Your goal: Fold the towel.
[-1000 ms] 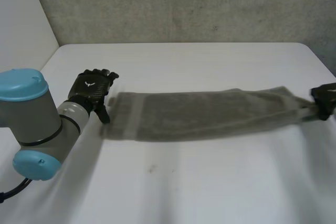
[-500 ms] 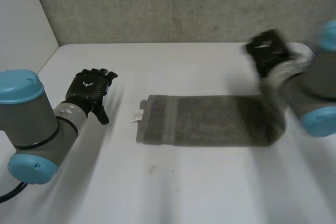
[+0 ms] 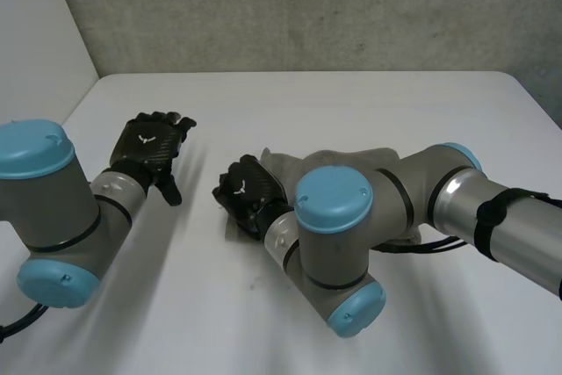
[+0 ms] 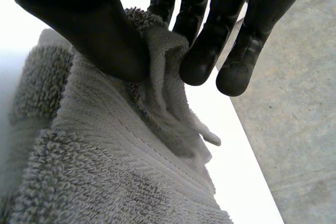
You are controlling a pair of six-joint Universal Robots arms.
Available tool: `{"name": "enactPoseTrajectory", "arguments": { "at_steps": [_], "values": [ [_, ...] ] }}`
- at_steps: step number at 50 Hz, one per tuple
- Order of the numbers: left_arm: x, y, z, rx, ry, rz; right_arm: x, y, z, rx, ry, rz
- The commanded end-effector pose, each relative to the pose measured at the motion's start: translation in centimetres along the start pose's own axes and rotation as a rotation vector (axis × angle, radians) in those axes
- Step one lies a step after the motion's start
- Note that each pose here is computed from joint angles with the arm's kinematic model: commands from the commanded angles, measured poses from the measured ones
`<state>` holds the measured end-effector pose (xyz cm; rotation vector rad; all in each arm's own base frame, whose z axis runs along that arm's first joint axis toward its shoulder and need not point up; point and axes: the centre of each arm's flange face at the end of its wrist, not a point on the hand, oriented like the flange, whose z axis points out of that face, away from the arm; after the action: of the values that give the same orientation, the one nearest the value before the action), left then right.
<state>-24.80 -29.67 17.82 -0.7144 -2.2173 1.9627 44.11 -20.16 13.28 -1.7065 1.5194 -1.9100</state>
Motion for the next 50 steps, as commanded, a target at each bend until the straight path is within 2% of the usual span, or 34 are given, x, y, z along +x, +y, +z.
{"name": "enactPoseTrajectory", "arguments": {
  "at_steps": [1, 3, 5, 7, 9, 10, 12, 15, 17, 20, 27, 34, 40, 42, 45, 50],
  "values": [
    [0.0, 0.1, 0.0, -0.001, -0.001, 0.001, -1.6, -0.1, -0.9, 0.015, -0.169, 0.089],
    [0.1, 0.1, 0.0, -0.001, 0.000, 0.002, -1.9, -0.2, -1.9, 0.010, -0.254, 0.114],
    [0.1, 0.1, 0.0, -0.001, 0.000, 0.002, -1.4, -0.5, -2.2, 0.013, -0.265, 0.128],
    [0.0, -0.1, 0.1, 0.003, -0.002, 0.002, 0.1, -1.2, -2.5, 0.017, -0.236, 0.143],
    [0.0, -0.4, 0.2, 0.013, -0.003, 0.003, 3.6, -1.1, -3.5, -0.005, -0.163, 0.251],
    [0.0, -0.4, 0.2, 0.013, -0.003, 0.003, 3.6, -1.1, -3.5, -0.005, -0.163, 0.251],
    [0.3, -0.8, 0.2, 0.027, 0.003, 0.000, 7.2, -0.2, -4.9, -0.038, -0.081, 0.390],
    [0.5, -1.1, 0.2, 0.036, 0.008, 0.000, 8.9, 0.1, -5.8, -0.050, -0.037, 0.453],
    [0.8, -1.5, 0.2, 0.052, 0.017, 0.001, 11.1, 1.9, -7.6, -0.101, 0.032, 0.542],
    [1.7, -1.9, 0.2, 0.066, 0.040, 0.004, 12.6, 4.5, -9.1, -0.166, 0.099, 0.579],
    [3.4, -2.1, 0.0, 0.074, 0.083, 0.012, 12.8, 8.6, -11.4, -0.290, 0.161, 0.619],
    [4.2, -1.8, -0.4, 0.068, 0.103, 0.017, 10.8, 11.6, -11.9, -0.354, 0.171, 0.548],
    [4.4, -1.4, -0.7, 0.054, 0.108, 0.017, 9.8, 14.2, -12.0, -0.468, 0.218, 0.409],
    [4.3, -1.2, -0.9, 0.046, 0.110, 0.017, 10.9, 14.7, -11.9, -0.500, 0.296, 0.309],
    [4.3, -1.1, -1.0, 0.043, 0.109, 0.016, 11.7, 14.6, -11.8, -0.493, 0.340, 0.251],
    [3.9, -1.3, -1.3, 0.045, 0.101, 0.013, 15.1, 12.3, -10.9, -0.415, 0.440, 0.042]
  ]
}}
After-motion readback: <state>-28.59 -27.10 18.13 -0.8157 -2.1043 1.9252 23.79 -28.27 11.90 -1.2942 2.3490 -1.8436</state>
